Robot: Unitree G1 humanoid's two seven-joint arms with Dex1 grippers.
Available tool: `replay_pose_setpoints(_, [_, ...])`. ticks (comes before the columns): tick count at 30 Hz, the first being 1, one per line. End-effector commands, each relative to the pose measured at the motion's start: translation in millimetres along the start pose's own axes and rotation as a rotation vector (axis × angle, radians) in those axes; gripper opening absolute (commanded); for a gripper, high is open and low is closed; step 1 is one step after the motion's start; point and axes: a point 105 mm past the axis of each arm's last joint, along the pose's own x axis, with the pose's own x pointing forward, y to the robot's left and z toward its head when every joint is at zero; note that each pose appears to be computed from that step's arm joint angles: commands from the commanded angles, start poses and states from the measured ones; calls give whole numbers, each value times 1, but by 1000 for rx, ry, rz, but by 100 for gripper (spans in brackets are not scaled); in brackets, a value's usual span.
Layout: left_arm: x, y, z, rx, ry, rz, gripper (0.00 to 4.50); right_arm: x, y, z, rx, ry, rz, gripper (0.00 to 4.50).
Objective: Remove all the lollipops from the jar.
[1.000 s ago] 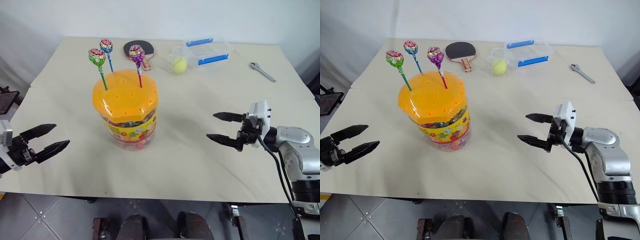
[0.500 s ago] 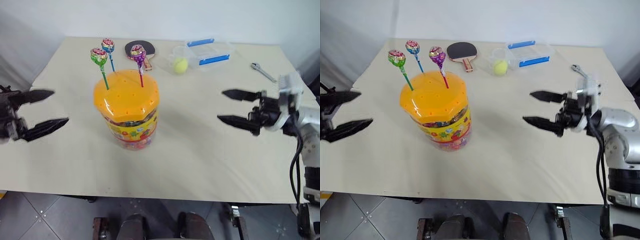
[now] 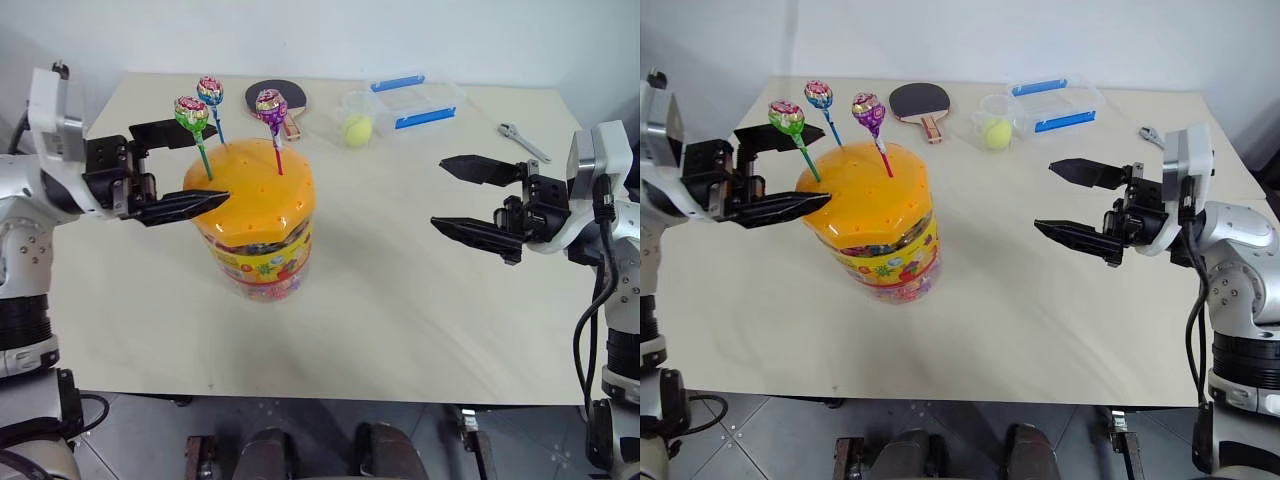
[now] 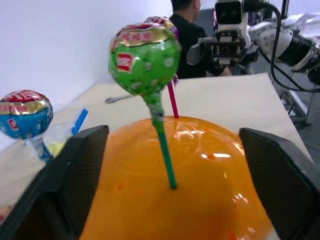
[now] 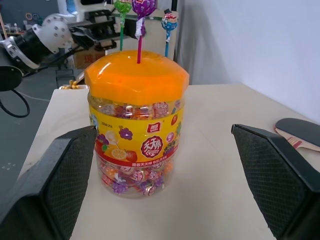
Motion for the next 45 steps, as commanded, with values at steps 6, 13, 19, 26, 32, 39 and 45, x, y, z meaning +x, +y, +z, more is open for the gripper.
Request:
replay_pose_setpoints(6, [6, 2, 11, 32, -41, -70, 172, -8, 6, 14, -63, -31, -51, 450])
replay_pose_setpoints(13, [12, 2, 23, 51, -68, -94, 4, -11, 6, 15, -68, -30, -67, 450])
replay_pose_setpoints(19, [21, 12, 53, 123, -113, -57, 4, -10, 2, 19, -76, -30, -53, 450])
replay_pose_setpoints(26, [4, 44, 78, 126, -72, 255, 4, -9, -2, 20, -78, -28, -38, 450])
replay_pose_setpoints(32, [-42, 60, 82, 73, 89, 585, 4, -10, -1, 18, -64, -26, -22, 450])
replay_pose_setpoints(39, [-111, 57, 38, -159, 446, 938, 4, -6, 1, 16, -41, -11, 43, 450])
replay_pose_setpoints(45, [-160, 31, -39, -433, 753, 1087, 4, -6, 7, 12, -14, 20, 124, 450])
